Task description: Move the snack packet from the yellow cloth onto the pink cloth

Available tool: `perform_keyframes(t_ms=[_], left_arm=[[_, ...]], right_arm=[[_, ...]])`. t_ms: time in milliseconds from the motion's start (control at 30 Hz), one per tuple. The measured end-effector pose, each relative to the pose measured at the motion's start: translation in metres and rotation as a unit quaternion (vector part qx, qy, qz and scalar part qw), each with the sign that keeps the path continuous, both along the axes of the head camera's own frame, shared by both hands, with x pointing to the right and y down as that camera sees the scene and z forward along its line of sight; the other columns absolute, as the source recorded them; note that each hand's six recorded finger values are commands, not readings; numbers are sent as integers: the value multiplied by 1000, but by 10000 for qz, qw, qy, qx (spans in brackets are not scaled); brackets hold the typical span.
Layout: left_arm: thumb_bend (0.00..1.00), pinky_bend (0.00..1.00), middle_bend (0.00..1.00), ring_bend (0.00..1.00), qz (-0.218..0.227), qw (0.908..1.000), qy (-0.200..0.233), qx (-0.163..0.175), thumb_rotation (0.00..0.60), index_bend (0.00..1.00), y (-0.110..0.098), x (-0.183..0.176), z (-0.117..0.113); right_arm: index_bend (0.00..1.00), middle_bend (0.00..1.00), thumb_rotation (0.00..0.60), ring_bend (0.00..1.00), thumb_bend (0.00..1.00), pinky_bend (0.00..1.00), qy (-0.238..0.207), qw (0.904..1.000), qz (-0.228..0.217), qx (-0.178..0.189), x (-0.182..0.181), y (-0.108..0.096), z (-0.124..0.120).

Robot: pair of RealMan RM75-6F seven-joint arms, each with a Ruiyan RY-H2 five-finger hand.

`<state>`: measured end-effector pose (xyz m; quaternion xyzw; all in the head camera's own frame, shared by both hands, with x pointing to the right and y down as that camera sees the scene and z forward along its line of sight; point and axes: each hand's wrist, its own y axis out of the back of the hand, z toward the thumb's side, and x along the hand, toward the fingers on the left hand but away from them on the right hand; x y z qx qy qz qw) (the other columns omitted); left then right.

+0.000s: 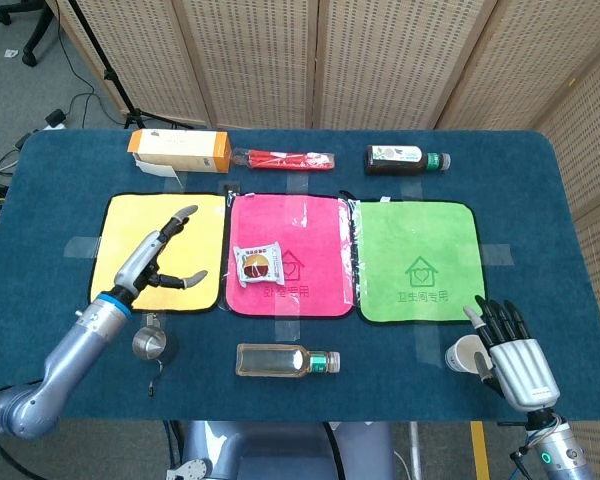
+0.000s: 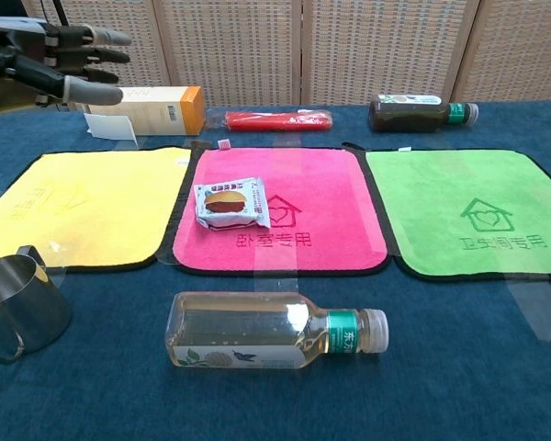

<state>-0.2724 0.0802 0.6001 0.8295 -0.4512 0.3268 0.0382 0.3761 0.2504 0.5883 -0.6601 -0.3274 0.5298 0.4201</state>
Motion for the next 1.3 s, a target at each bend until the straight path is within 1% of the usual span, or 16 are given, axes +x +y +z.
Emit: perform_keyframes(t_ms=[100, 133, 200, 233, 300, 333, 400, 433, 533, 633, 733, 800, 967, 1033, 1300], left_arm=[[261, 0, 0, 0, 348, 9958, -552, 638, 600, 0, 11, -14, -11], [259, 0, 0, 0, 489, 9914, -811, 908, 600, 0, 17, -20, -16], [254, 0, 0, 0, 689, 9818, -1214, 1287, 600, 0, 29, -30, -21], [253, 0, 0, 0, 803, 9740, -1480, 1518, 600, 0, 37, -37, -25], [251, 0, 0, 0, 935, 9605, -1865, 1842, 600, 0, 50, -47, -30], [251, 0, 0, 0, 1001, 9506, -2110, 2045, 600, 0, 59, -53, -33], [250, 0, 0, 0, 1071, 9345, -2472, 2329, 600, 0, 73, -64, -38], [250, 0, 0, 0, 1080, 9246, -2674, 2491, 600, 0, 84, -72, -41], [250, 0, 0, 0, 1009, 9064, -3086, 2704, 600, 0, 110, -91, -45], [251, 0, 0, 0, 1043, 8910, -3464, 2742, 600, 0, 133, -106, -44], [250, 0, 0, 0, 1112, 8842, -3597, 2764, 600, 0, 146, -109, -43], [250, 0, 0, 0, 1243, 8825, -3617, 2738, 600, 0, 152, -109, -41], [250, 0, 0, 0, 1459, 8761, -3716, 2705, 600, 0, 157, -108, -38], [249, 0, 0, 0, 1532, 8756, -3725, 2666, 600, 0, 159, -107, -37], [249, 0, 0, 0, 1538, 8752, -3801, 2567, 600, 0, 160, -111, -37]], right_arm=[[0, 0, 600, 0, 569, 0, -3, 10000, 3, 23, 0, 0, -1], [0, 0, 600, 0, 569, 0, -7, 10000, 5, 29, 0, 0, -1], [0, 0, 600, 0, 569, 0, -20, 10000, 5, 48, 0, 1, -3], [0, 0, 600, 0, 569, 0, -26, 10000, 3, 58, 0, 1, -3], [0, 0, 600, 0, 569, 0, -46, 10000, -4, 82, -1, 1, -4], [0, 0, 600, 0, 569, 0, -57, 9999, -9, 93, -1, 1, -5], [0, 0, 600, 0, 569, 0, -83, 9999, -26, 116, -2, 2, -6], [0, 0, 600, 0, 569, 0, -94, 9999, -33, 123, -2, 2, -7], [0, 0, 600, 0, 569, 0, -119, 9998, -50, 143, -3, 3, -8], [0, 0, 600, 0, 569, 0, -147, 9997, -77, 170, -4, 5, -10], [0, 0, 600, 0, 569, 0, -176, 9996, -107, 211, -5, 6, -13], [0, 0, 600, 0, 569, 0, -198, 9995, -112, 241, -5, 7, -15], [0, 0, 600, 0, 569, 0, -239, 9993, -133, 270, -4, 8, -19], [0, 0, 600, 0, 569, 0, -245, 9993, -149, 254, -5, 9, -19], [0, 0, 600, 0, 569, 0, -232, 9992, -221, 222, -8, 13, -19]])
